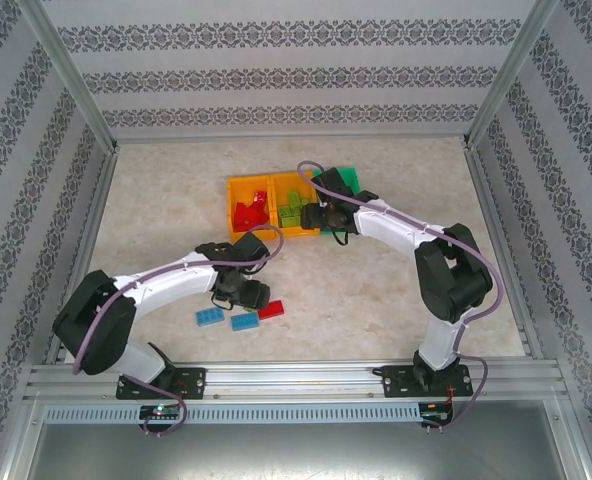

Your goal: Sort the legos into containers by color

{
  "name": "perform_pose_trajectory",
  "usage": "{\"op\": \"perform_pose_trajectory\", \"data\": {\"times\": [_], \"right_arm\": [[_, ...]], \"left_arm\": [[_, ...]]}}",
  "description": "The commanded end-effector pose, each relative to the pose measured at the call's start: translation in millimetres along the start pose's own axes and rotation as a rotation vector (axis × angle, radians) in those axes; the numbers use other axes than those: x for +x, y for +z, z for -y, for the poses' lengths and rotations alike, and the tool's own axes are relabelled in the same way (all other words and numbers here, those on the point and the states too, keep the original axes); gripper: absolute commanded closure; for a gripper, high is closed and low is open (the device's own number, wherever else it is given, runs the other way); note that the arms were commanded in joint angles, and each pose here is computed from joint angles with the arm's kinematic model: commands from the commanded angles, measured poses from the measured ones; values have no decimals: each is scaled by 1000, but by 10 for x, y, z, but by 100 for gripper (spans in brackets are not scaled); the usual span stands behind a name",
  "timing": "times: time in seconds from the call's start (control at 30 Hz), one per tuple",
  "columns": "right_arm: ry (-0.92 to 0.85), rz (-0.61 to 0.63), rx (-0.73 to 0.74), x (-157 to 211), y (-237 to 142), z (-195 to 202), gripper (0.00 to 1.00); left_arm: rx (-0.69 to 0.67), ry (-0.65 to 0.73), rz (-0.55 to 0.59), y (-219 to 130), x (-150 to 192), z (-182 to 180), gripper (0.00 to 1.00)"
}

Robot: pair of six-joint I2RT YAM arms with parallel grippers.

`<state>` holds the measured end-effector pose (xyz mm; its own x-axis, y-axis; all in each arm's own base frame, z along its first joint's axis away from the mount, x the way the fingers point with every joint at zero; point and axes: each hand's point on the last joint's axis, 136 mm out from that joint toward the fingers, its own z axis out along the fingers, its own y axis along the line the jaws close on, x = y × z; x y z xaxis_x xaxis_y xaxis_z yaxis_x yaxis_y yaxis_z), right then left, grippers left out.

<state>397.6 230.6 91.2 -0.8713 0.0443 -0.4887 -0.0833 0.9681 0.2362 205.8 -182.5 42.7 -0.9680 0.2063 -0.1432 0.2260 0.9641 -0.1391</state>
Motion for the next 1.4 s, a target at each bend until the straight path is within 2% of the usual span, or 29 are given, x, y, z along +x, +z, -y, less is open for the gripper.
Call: {"op": "perform_pose_trajectory", "data": {"times": [0.0,0.3,0.53,0.77,0.93,1.17,1.37], "right_arm": [[18,8,4,9,-83,20,35],[26,2,12,28,-89,38,34],[34,3,22,46,-106,90,34],[31,-2,19,66,-112,91,34],[32,-5,21,87,-101,99,34],[27,-12,24,117,-92,113,34],[-16,7,10,128,-157,13,34]], "left_arm": [[29,51,11,-55,83,65,28],[-23,72,-3,18,59,44,32],[-107,27,0,72,23,-93,43],[-174,-24,25,72,-42,-212,49],[-160,-34,19,83,-39,-194,52],[-118,-42,66,-5,-65,-153,48],[-89,-46,68,-11,-148,-59,40]]}}
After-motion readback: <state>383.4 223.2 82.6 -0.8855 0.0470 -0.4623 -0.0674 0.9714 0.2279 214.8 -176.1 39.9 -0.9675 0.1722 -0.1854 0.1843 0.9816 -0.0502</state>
